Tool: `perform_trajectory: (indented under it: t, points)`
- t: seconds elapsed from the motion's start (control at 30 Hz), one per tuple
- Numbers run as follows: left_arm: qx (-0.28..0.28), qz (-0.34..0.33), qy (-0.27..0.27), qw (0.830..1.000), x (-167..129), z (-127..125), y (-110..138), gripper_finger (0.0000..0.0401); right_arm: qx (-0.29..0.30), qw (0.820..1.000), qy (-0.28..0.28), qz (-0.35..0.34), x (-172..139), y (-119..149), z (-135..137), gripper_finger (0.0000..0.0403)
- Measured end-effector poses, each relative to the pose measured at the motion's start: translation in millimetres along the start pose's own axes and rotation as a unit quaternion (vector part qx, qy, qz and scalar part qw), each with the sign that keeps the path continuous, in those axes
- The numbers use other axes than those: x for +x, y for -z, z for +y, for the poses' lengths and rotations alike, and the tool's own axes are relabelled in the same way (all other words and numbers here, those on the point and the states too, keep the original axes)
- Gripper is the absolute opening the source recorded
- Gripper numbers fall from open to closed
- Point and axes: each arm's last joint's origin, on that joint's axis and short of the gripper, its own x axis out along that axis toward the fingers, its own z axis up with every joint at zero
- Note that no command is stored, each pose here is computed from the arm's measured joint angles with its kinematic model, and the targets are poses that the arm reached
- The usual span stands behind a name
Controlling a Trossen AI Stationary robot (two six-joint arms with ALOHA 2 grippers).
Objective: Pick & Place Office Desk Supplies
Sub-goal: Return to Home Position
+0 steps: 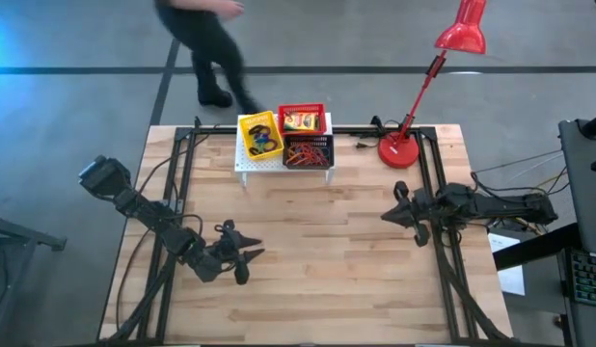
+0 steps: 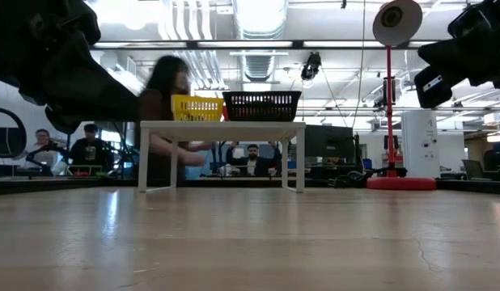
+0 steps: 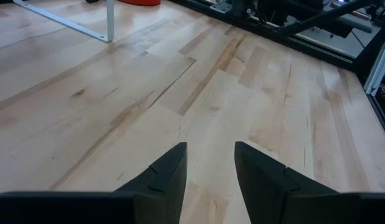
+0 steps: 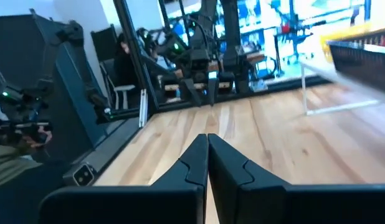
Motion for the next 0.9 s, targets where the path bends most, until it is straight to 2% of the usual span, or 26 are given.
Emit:
perform_trajectory:
  t: [0.17,0.37,0.53,0.63,0.77,0.9]
  points:
    - [0.0,0.0,0.0,1.0,0,0,0,0.0139,-0.009,1.0,0.018,-0.008,-4,0,0,0.0008]
    - [-0.02,-0.004,-0.006,1.0,1,1,-1,0.0139,-0.01,0.997,0.076,0.007,-2,4,-5,0.0008]
    - [-0.007,0.007,0.007,1.0,3,7,-15,0.0118,0.003,0.996,0.083,0.021,-1,7,-6,0.0008]
    - [0.01,0.001,0.017,1.0,-1,20,-30,0.0078,0.003,0.996,0.084,0.028,0,8,-7,0.0008]
    - [0.03,-0.022,0.036,0.999,-16,52,-42,0.0013,0.002,0.996,0.085,0.031,0,8,-7,0.0008]
    - [0.025,-0.039,0.095,0.994,-30,91,-41,0.0007,0.003,0.996,0.085,0.03,0,8,-7,0.0008]
